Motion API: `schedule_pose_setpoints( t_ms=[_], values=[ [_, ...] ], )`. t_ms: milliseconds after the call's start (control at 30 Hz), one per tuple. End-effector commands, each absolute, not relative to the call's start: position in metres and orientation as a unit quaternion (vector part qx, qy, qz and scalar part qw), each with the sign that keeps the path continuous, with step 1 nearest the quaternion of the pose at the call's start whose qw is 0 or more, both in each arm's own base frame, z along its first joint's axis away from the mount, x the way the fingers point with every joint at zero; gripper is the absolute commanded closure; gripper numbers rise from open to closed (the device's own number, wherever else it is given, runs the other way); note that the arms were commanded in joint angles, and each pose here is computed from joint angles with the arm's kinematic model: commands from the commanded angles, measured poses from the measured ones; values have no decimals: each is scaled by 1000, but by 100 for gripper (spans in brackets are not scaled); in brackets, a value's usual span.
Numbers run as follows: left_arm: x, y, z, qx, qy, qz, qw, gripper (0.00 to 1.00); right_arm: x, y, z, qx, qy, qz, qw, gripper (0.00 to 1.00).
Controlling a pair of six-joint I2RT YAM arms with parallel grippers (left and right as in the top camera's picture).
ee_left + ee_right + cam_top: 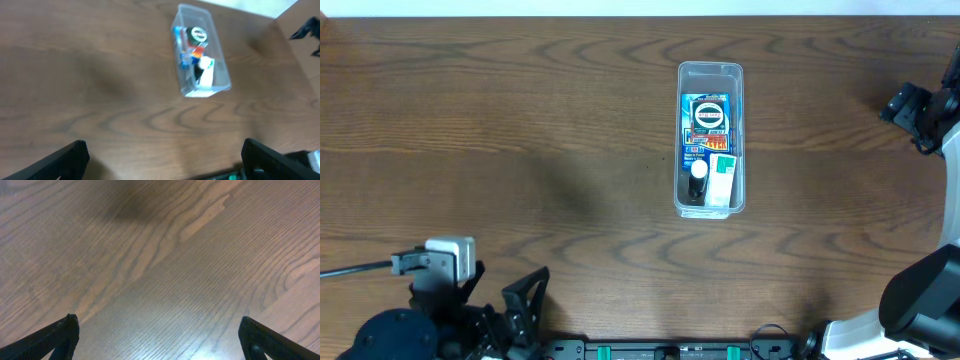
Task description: Pack container
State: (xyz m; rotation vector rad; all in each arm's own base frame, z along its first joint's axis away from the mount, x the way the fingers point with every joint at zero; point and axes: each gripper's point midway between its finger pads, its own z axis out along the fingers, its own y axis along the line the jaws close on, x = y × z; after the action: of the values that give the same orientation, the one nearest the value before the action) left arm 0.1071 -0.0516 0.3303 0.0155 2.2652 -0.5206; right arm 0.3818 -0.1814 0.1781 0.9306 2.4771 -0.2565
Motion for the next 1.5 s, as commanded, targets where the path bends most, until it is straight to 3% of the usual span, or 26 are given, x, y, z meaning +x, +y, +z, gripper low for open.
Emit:
schedule_pose_setpoints(
  t_ms=[0,233,467,733,933,1233,1467],
  values=[
    [107,-47,326,0,897,-194,397,2,380,-185,173,338,907,-99,231,1],
    [121,-59,324,87,886,-162,426,2,380,-185,173,338,907,-99,231,1],
    [157,-87,280,180,875,-108,436,2,380,-185,173,338,907,-99,231,1],
    [216,-77,220,82,855,-88,504,2,380,-185,173,338,907,-99,231,1],
    [235,-55,197,19,799,-100,592,2,380,-185,173,338,907,-99,231,1],
    [246,-25,196,-29,716,-90,691,2,380,-185,173,338,907,-99,231,1],
    [243,-15,201,-32,686,-72,723,2,380,-185,173,338,907,-99,231,1]
  ],
)
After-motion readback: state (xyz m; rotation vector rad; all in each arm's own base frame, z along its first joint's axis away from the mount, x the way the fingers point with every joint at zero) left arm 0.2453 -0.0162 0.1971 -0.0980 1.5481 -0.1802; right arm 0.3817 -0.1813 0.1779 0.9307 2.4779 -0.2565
